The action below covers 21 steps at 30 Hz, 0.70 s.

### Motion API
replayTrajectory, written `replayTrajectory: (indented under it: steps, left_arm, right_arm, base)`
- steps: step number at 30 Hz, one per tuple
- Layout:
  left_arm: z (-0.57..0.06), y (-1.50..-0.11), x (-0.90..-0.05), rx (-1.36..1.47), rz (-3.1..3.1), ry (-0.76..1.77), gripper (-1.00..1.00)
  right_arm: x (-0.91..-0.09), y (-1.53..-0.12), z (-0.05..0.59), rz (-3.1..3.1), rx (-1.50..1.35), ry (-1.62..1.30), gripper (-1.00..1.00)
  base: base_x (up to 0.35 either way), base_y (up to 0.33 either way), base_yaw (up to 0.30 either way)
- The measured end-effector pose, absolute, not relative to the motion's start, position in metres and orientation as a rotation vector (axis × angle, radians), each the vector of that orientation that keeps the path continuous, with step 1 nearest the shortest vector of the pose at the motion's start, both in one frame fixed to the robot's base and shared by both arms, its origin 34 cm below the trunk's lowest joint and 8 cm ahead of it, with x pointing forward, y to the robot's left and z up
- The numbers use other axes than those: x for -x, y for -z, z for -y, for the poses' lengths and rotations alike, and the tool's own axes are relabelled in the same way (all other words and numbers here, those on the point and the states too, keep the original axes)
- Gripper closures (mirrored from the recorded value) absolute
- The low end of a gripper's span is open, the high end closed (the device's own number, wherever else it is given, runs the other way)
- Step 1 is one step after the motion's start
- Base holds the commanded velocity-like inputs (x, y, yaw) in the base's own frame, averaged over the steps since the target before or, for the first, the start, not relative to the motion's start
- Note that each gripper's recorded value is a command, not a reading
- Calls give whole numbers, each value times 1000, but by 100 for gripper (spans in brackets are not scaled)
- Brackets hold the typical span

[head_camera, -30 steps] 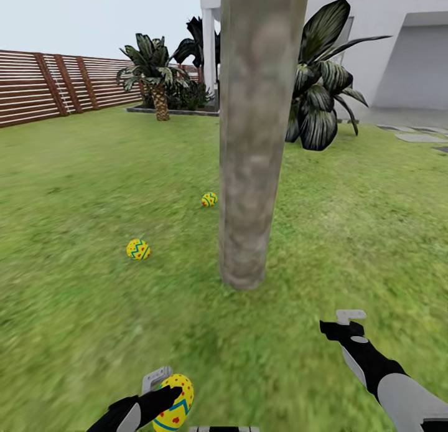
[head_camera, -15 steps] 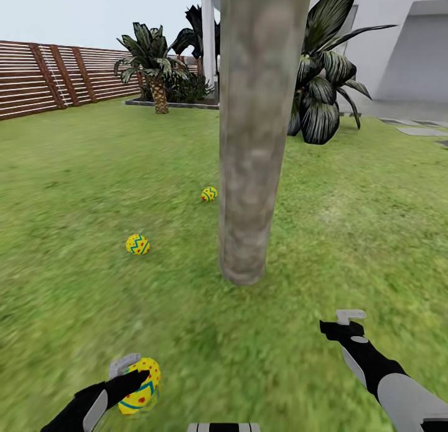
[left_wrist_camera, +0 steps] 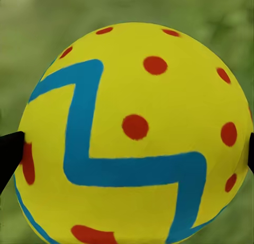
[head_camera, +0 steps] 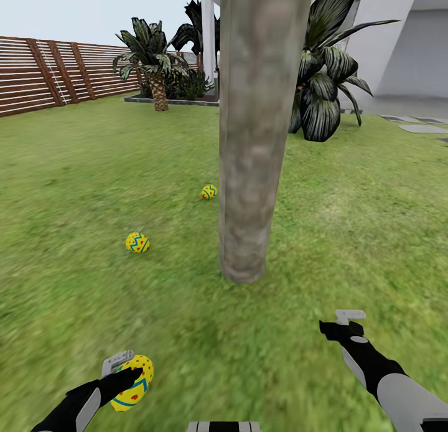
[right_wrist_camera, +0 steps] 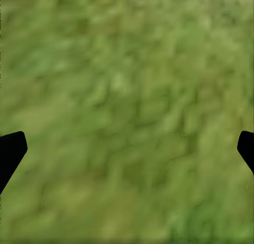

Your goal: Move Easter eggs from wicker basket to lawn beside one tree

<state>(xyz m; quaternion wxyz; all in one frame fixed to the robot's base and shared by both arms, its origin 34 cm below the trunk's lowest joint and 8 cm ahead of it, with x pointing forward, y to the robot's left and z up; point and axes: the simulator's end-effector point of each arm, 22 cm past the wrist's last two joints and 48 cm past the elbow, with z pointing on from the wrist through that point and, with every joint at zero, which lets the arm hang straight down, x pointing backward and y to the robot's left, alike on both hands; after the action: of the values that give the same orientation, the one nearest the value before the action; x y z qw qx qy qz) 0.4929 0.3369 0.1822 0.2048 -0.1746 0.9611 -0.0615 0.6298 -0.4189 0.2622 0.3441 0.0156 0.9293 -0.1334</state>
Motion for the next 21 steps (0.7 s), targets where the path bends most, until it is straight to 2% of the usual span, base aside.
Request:
replayTrajectory:
  steps: [21]
  left_arm:
    - [-347, -181, -493, 547, -2665, 164, 100]
  right_arm:
    - [-628, -258, 420, -2421, -41, 351, -100]
  base:
    - [0, 0, 0]
